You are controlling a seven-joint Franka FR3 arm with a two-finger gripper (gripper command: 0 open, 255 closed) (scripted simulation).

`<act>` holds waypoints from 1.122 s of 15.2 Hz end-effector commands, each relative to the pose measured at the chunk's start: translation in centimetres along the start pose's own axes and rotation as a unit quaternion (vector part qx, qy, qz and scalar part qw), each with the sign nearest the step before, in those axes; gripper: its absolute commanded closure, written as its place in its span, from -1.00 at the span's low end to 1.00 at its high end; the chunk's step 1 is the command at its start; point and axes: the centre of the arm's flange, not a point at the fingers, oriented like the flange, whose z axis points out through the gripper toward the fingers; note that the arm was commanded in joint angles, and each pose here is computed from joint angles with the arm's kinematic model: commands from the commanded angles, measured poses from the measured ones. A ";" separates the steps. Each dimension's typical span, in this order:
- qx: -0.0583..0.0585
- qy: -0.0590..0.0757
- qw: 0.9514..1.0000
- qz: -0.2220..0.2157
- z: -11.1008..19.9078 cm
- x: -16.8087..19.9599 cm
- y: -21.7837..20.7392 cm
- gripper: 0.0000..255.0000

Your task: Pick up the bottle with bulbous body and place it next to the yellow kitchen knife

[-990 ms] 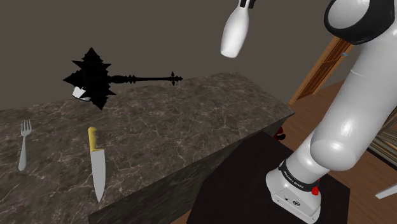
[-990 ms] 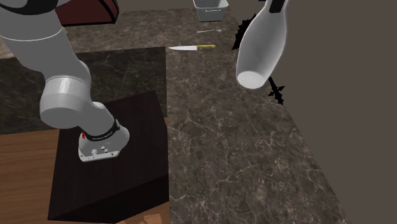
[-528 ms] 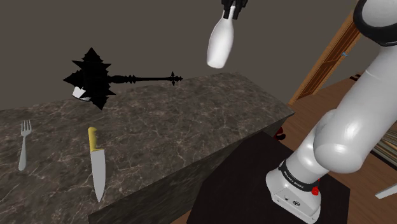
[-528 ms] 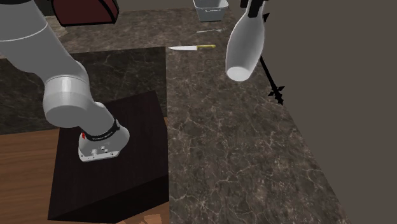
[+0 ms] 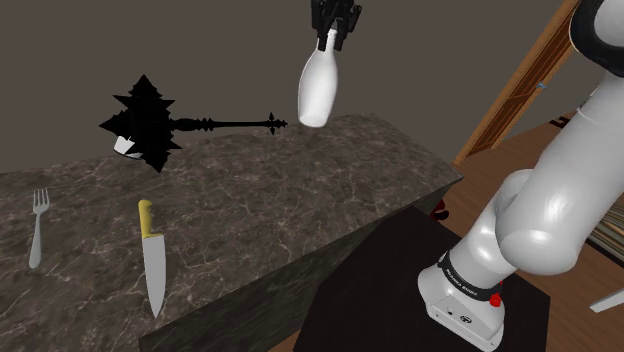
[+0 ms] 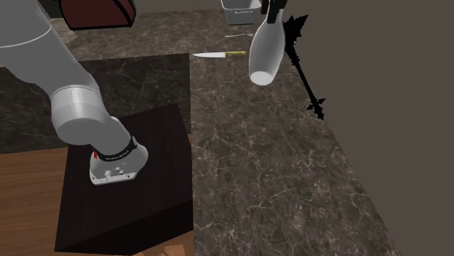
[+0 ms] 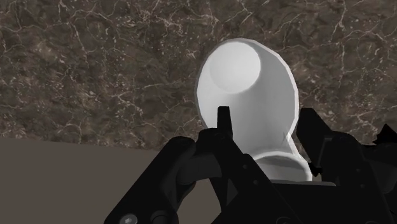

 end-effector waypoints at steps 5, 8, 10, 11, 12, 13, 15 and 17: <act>0.000 0.001 1.000 0.001 3.4 0.4 -6.8 1.00; 0.000 0.001 1.000 0.001 5.3 0.6 -10.3 1.00; 0.000 0.001 1.000 0.001 6.6 0.8 -12.6 1.00; 0.000 0.001 1.000 0.001 7.2 0.9 -13.8 1.00; 0.000 0.001 1.000 0.001 7.8 0.9 -14.9 1.00; 0.000 0.001 1.000 0.001 8.5 1.0 -16.1 1.00; 0.000 0.001 1.000 0.001 9.7 1.1 -18.4 1.00; 0.000 0.001 1.000 0.001 11.0 1.3 -20.7 1.00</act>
